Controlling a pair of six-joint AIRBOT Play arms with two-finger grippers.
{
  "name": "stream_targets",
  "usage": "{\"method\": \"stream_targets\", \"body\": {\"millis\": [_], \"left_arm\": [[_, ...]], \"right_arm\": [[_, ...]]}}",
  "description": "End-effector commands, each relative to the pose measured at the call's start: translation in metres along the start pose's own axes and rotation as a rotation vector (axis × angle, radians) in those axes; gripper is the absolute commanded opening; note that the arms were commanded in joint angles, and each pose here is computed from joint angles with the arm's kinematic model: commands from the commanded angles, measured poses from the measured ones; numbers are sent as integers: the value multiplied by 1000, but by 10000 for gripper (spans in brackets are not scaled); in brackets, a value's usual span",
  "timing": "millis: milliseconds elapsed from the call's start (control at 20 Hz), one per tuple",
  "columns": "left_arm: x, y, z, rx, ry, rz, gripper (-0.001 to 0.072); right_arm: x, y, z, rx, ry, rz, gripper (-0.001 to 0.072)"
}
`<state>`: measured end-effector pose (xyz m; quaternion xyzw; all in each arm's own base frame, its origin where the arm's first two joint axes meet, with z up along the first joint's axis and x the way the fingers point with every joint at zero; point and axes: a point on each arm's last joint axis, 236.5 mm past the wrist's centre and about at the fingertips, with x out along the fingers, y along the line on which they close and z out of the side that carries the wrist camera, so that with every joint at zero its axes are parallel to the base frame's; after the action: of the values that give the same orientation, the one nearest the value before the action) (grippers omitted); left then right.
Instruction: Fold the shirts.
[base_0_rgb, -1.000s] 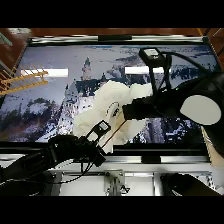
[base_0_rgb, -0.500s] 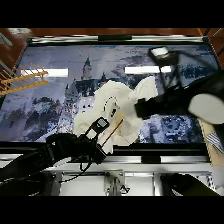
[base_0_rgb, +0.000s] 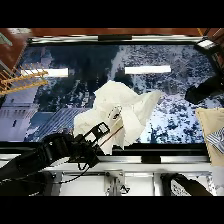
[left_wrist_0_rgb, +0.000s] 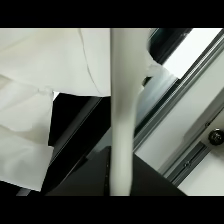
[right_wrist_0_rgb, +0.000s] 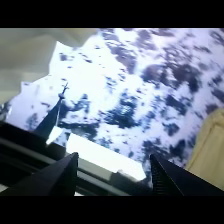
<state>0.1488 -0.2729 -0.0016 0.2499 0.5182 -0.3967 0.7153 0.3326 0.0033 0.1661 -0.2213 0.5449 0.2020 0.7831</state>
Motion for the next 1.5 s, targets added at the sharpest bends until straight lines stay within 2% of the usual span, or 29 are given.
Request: {"method": "stream_targets", "body": {"millis": [0,50,200,300,850,900,950,1050,1150,1200,1300,1350,1400,1450], "left_arm": [[-1,12,-15,106,66,13,50],[-1,17,-14,124,65,17,50],[0,31,-14,164,72,30,50],[0,39,-13,192,70,37,50],[-2,71,11,270,-31,92,50],[-3,76,13,257,-41,101,50],[-4,83,16,240,-57,112,50],[-7,99,30,194,-121,144,50],[-5,112,33,158,-139,161,50],[-2,117,31,149,-125,163,51],[0,126,29,129,-122,172,65],[-1,132,30,123,-126,187,165],[-3,139,29,126,-124,209,319],[-7,149,29,131,-120,239,441]], "right_arm": [[20,38,22,-570,-105,218,559],[26,44,25,-657,-95,223,559],[44,60,36,-755,-85,263,560],[55,70,38,-779,-66,304,596],[102,108,34,-847,48,489,594],[104,108,32,-846,61,499,564],[105,108,31,-847,64,502,451],[107,110,28,-847,69,512,417],[105,112,25,-847,81,528,120],[104,113,22,-847,90,539,74],[102,113,22,-841,89,540,73],[102,113,22,-841,88,538,73],[100,113,22,-838,86,535,72],[99,113,22,-837,83,530,72]]}}
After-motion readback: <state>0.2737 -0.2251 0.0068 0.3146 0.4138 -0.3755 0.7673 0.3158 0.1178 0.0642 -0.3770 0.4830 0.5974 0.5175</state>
